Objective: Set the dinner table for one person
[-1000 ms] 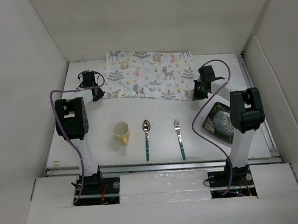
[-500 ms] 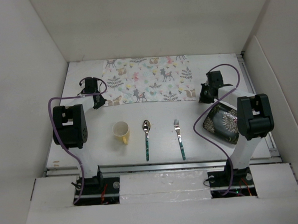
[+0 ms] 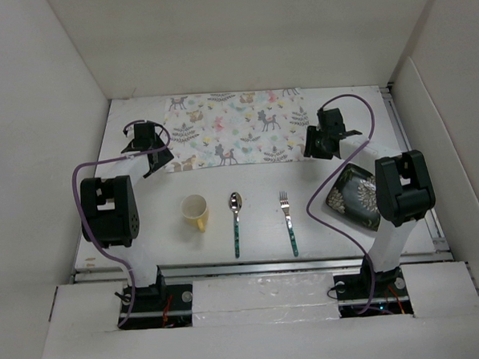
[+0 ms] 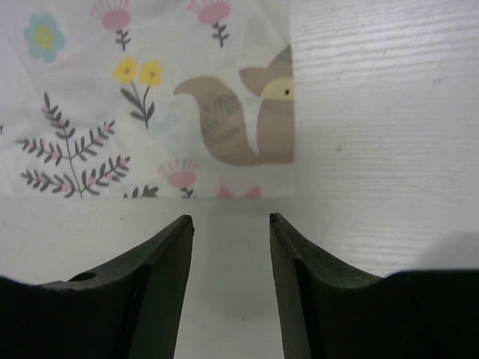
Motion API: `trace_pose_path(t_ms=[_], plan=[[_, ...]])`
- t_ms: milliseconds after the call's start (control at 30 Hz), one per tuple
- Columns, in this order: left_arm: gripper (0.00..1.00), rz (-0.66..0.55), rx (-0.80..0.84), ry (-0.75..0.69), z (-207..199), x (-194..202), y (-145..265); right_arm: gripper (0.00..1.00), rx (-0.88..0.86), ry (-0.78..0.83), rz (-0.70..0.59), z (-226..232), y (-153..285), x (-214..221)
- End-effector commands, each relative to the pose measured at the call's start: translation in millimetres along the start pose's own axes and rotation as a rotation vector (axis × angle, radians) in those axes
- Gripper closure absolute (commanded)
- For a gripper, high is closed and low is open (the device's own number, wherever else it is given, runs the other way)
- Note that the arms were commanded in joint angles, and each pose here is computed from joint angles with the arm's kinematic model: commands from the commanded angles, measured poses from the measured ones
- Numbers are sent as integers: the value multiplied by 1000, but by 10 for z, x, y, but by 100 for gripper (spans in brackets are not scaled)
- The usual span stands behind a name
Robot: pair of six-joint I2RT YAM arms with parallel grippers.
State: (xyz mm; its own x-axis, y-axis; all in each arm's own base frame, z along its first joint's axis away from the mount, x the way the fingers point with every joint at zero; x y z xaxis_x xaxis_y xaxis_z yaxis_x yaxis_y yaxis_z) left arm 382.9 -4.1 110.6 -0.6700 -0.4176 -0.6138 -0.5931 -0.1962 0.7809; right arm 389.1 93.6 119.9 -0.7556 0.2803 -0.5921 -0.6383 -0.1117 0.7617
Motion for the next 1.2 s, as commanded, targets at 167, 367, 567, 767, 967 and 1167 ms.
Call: trace_pose_path(t_ms=[167, 367, 567, 767, 967, 1167], plan=[[41, -339, 473, 112, -297, -586, 1329, 49, 145, 8, -9, -57, -194, -243], [41, -537, 790, 129, -241, -528, 2386, 50, 175, 39, 61, -104, -253, -162], [41, -651, 905, 54, -138, -250, 2937, 64, 186, 70, 137, -89, -262, -178], [41, -590, 951, -14, -228, -134, 2895, 92, 217, 60, 152, -161, -235, -149], [41, -554, 982, -41, -296, -87, 2919, 100, 209, 51, 141, -165, -198, -122], [41, -562, 949, -34, -273, -84, 2876, 100, 204, 57, 132, -181, -184, -94]])
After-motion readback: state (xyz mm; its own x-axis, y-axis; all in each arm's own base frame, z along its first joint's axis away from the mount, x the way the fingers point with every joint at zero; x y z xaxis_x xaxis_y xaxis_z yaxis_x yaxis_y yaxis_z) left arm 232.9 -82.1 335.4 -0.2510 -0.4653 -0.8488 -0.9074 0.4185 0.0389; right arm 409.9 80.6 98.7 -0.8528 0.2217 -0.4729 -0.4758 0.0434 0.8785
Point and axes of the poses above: each gripper's point midway between its finger pads, its own y axis back along the fingers, its own z axis along the line the jaws close on, x = y × z, the point moved 8 cm from there along y, back along the fingers, and after that the axes turned 6 degrees about -y, right-handed, at the moved point
